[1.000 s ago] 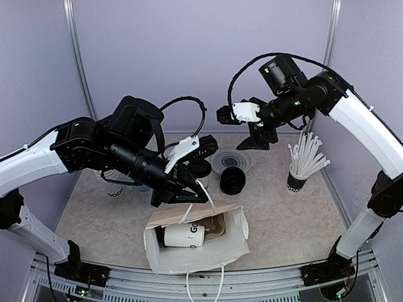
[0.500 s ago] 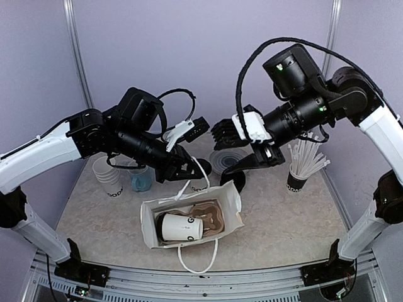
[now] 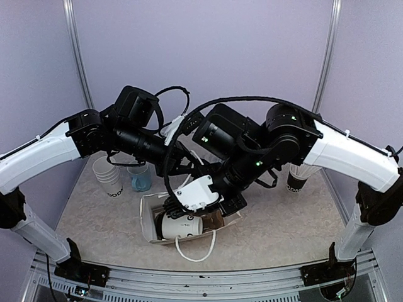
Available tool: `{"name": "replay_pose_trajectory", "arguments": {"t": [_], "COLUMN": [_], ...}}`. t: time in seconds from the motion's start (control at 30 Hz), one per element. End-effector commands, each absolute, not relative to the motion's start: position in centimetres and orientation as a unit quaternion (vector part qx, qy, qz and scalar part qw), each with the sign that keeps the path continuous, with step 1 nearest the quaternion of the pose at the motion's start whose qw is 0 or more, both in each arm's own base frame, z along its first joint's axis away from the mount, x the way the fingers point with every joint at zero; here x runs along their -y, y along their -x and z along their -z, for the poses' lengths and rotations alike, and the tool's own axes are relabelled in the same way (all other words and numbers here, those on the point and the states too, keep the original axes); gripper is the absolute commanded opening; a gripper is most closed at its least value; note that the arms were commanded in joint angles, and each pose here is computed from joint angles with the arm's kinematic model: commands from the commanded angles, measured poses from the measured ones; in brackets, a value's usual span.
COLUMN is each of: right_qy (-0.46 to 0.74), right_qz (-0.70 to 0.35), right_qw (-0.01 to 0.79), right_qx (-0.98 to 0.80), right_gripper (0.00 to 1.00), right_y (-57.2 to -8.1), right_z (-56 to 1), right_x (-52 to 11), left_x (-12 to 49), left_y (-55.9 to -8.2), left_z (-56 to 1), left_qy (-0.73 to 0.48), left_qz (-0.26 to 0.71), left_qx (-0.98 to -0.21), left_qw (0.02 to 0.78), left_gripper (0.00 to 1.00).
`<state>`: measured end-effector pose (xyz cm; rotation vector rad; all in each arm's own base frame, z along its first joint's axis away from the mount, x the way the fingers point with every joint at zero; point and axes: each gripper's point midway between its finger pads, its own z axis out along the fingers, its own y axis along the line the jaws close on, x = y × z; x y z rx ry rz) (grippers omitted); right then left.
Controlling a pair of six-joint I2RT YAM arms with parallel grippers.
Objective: Pack the takeout coffee
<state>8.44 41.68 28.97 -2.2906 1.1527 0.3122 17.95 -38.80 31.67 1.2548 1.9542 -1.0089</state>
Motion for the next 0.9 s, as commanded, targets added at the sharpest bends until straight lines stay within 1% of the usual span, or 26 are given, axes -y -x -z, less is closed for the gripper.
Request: {"name": "replay_pose_trajectory", "arguments": {"t": [0.0,0.1,0.23,0.27,0.33,0.37,0.4,0.47,0.57,0.63,0.7,0.73,0.77,0.87], "right_qy": [0.843,0.846,0.853,0.854,0.854,0.854,0.855,0.858,0.861,0.862,0.861,0.86,0.859,0.852], "right_qz": [-0.046,-0.025,0.006,0.012,0.022,0.024,0.026,0.028,0.035,0.044,0.05,0.053,0.056,0.058], "right_qw": [0.29,0.276,0.258,0.258,0.262,0.262,0.264,0.267,0.283,0.292,0.299,0.304,0.307,0.315], "right_qx": [-0.45,-0.456,-0.453,-0.452,-0.449,-0.448,-0.447,-0.438,-0.42,-0.412,-0.409,-0.407,-0.407,-0.413], "right_gripper": [0.14,0.15,0.15,0.15,0.15,0.15,0.15,0.16,0.18,0.22,0.28,0.32,0.38,0.46], "right_y": [-10.3,-10.4,-10.6,-10.7,-10.8,-10.8,-10.8,-10.9,-10.9,-11.1,-11.2,-11.3,-11.4,-11.7], "right_z": [-26.7,-24.7,-22.0,-21.7,-21.5,-21.4,-21.4,-21.3,-20.7,-20.1,-19.7,-19.6,-19.4,-19.3], "right_x": [-43.5,-43.9,-43.4,-43.3,-43.1,-43.0,-42.9,-42.6,-42.1,-41.6,-41.2,-41.2,-41.2,-41.6], "left_x": [38.2,38.0,38.0,38.0,37.9,37.8,37.6,37.0,35.6,34.5,33.5,32.9,32.6,30.9], "left_y": [-16.7,-16.1,-15.3,-15.3,-15.2,-15.1,-15.2,-15.6,-15.1,-14.5,-14.0,-13.8,-14.0,-16.9], "left_z": [-33.6,-33.5,-32.6,-32.4,-32.3,-32.4,-32.4,-32.8,-35.1,-36.8,-37.6,-38.0,-37.8,-35.4], "left_qy": [-0.464,-0.462,-0.461,-0.457,-0.457,-0.457,-0.457,-0.455,-0.461,-0.465,-0.468,-0.467,-0.463,-0.406], "left_qz": [0.42,0.434,0.452,0.452,0.453,0.451,0.446,0.43,0.431,0.435,0.435,0.432,0.427,0.394], "left_qx": [-0.714,-0.706,-0.705,-0.709,-0.712,-0.712,-0.714,-0.716,-0.688,-0.665,-0.65,-0.645,-0.649,-0.705], "left_qw": [0.314,0.314,0.293,0.29,0.283,0.283,0.287,0.308,0.359,0.391,0.411,0.423,0.428,0.428], "left_gripper": [0.0,0.0,0.0,0.03,0.15,0.21,0.29,0.46,0.61,0.68,0.71,0.73,0.75,0.77]}}
